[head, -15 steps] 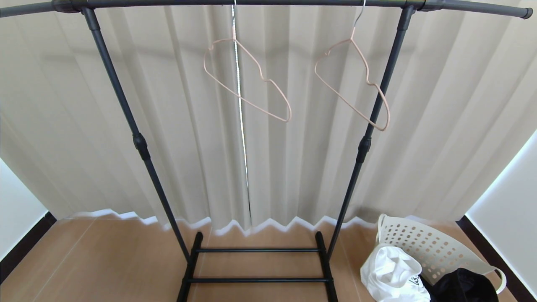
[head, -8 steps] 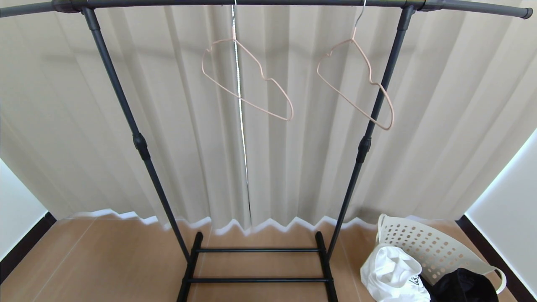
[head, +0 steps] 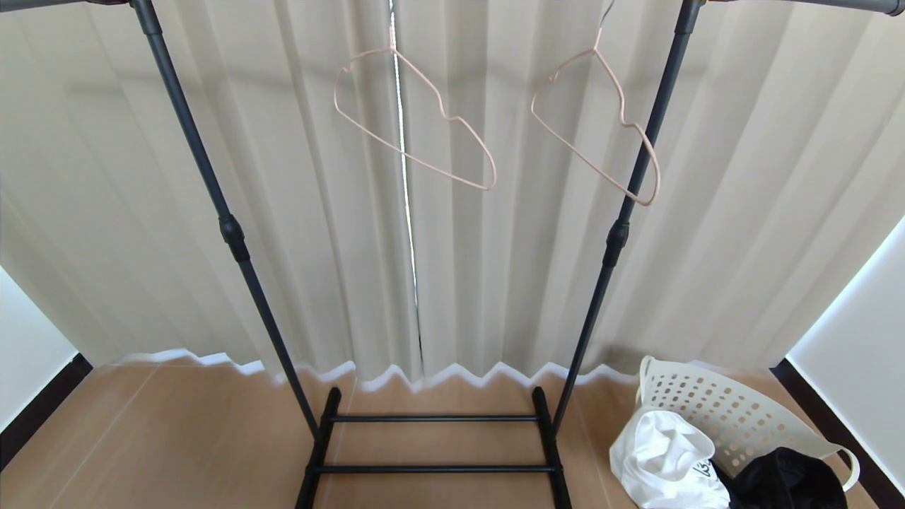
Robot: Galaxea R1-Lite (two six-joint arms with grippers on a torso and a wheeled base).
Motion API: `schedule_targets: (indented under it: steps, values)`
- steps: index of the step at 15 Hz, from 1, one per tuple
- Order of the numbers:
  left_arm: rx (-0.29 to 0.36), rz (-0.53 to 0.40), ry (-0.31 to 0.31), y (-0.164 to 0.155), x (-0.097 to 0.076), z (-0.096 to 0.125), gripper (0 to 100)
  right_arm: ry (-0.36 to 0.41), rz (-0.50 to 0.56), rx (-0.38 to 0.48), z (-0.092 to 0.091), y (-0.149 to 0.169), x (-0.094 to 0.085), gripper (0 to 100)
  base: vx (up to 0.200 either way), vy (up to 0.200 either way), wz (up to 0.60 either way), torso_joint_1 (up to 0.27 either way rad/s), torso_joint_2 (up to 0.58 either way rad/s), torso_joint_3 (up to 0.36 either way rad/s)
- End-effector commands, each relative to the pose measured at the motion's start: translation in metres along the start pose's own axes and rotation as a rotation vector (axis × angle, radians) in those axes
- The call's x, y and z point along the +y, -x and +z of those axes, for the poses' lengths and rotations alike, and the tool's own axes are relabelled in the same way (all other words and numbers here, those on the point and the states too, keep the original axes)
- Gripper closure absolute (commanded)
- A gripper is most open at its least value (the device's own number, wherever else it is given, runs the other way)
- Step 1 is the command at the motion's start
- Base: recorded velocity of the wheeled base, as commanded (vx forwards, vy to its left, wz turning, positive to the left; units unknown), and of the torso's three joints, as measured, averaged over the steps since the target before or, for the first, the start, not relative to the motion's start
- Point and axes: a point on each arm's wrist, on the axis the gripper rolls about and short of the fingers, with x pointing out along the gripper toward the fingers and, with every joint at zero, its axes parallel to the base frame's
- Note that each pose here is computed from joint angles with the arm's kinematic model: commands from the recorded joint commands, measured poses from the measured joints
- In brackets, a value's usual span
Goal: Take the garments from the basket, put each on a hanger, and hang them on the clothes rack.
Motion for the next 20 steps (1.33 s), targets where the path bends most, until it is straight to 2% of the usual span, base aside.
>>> schedule_targets:
  steps: [1, 10, 15, 20]
  values:
    - [0.000, -0.001, -0.002, 0.0000, 0.0000, 0.0000, 0, 0.001, 0.000, 0.002, 0.0001, -0.0002, 0.0000, 0, 0.000, 0.000, 0.00, -0.105, 0.40, 0.305]
    - [-0.001, -0.007, -0.005, 0.0000, -0.0002, 0.0000, 0, 0.002, 0.000, -0.001, 0.0002, -0.0001, 0.0000, 0, 0.000, 0.000, 0.00, -0.053, 0.43, 0.363]
    - [-0.001, -0.006, -0.003, 0.0000, -0.0001, 0.0000, 0, 0.004, 0.000, -0.001, 0.0002, -0.0001, 0.0000, 0, 0.000, 0.000, 0.00, -0.002, 0.07, 0.063]
    - [0.000, -0.003, -0.003, 0.0000, -0.0001, 0.0000, 0, 0.004, 0.000, -0.001, 0.0002, -0.0001, 0.0000, 0, 0.000, 0.000, 0.00, 0.010, 0.18, 0.187]
